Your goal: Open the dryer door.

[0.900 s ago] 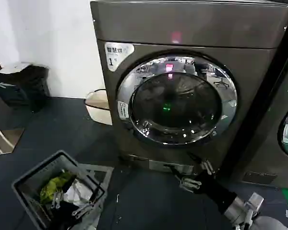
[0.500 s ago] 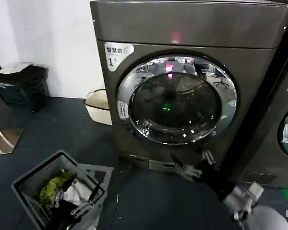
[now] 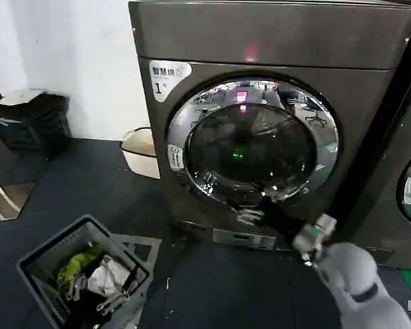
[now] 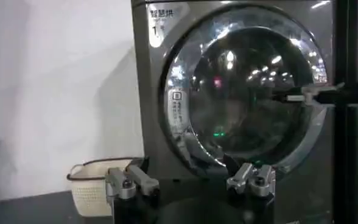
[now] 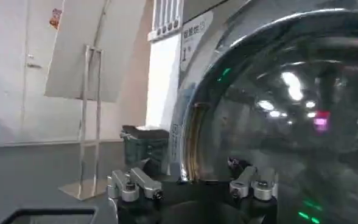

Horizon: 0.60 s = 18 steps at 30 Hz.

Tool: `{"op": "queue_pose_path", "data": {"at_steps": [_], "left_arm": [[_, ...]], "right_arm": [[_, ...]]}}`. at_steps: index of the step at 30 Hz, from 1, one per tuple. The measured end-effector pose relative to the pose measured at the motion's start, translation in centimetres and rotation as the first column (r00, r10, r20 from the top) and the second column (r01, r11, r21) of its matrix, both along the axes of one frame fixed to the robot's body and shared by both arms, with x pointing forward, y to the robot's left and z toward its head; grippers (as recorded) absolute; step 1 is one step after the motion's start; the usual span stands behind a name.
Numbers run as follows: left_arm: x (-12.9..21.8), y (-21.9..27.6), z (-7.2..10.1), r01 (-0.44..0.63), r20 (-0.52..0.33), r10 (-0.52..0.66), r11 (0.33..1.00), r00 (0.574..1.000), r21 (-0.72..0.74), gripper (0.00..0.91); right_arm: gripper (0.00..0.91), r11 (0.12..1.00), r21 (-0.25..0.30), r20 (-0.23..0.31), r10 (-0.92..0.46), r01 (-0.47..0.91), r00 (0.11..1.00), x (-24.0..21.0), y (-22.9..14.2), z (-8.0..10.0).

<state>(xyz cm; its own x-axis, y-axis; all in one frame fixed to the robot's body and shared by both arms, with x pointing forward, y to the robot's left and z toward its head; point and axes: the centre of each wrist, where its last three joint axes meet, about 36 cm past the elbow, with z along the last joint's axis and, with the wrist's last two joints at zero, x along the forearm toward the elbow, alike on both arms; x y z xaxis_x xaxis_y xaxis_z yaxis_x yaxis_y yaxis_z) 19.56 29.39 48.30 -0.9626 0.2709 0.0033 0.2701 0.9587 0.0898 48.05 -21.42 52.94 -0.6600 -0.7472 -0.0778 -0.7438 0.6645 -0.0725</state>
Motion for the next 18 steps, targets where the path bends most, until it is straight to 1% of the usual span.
{"op": "queue_pose_path", "data": {"at_steps": [7, 10, 14, 18], "left_arm": [[-0.1, -0.4, -0.3, -0.005, -0.007, 0.005, 1.000, 1.000, -0.012, 0.907], [-0.2, -0.4, -0.4, -0.004, -0.010, 0.004, 1.000, 1.000, -0.005, 0.907], [-0.2, -0.6, 0.2, 0.005, 0.002, -0.005, 1.000, 1.000, -0.006, 0.907], [-0.1, -0.6, 0.3, 0.007, 0.004, -0.007, 1.000, 1.000, -0.004, 0.907]], "right_arm": [[0.907, 1.000, -0.006, -0.006, 0.010, -0.010, 1.000, 2.7, 3.0, 0.2], [0.907, 1.000, -0.015, -0.006, -0.012, 0.012, 1.000, 3.7, 3.6, 0.2], [0.907, 1.000, -0.024, -0.017, -0.020, 0.020, 1.000, 4.5, 4.1, -0.2], [0.907, 1.000, -0.025, -0.028, -0.019, 0.018, 0.999, 5.4, 5.0, -0.6]]}}
